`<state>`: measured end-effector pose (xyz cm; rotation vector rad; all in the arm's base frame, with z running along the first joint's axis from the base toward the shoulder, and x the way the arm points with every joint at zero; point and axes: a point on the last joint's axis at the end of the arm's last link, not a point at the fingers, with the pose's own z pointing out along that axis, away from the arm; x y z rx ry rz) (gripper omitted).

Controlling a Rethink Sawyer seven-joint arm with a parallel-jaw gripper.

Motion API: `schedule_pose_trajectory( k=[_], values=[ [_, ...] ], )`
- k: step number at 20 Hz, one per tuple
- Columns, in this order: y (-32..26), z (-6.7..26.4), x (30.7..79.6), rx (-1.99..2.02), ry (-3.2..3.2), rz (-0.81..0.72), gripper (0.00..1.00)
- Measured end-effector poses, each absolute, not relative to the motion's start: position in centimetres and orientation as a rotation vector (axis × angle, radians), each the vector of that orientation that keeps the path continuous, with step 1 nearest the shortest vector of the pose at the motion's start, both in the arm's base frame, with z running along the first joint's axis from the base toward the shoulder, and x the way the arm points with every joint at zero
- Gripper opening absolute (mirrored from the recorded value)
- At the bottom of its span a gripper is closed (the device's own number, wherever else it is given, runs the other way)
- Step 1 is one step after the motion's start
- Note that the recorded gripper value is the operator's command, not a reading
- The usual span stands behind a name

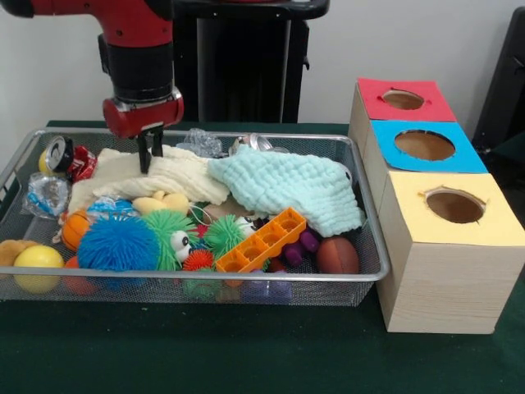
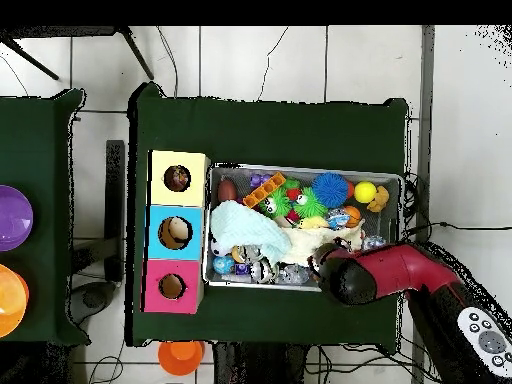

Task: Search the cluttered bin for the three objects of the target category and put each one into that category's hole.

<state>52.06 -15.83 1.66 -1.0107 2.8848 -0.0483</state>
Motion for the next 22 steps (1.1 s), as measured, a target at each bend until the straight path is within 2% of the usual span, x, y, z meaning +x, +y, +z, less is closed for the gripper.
schedule_pose_trajectory(
  k=[22],
  values=[
    [-9.6,9.3,56.5,-1.047,2.848,-0.136,0.0]
  ],
)
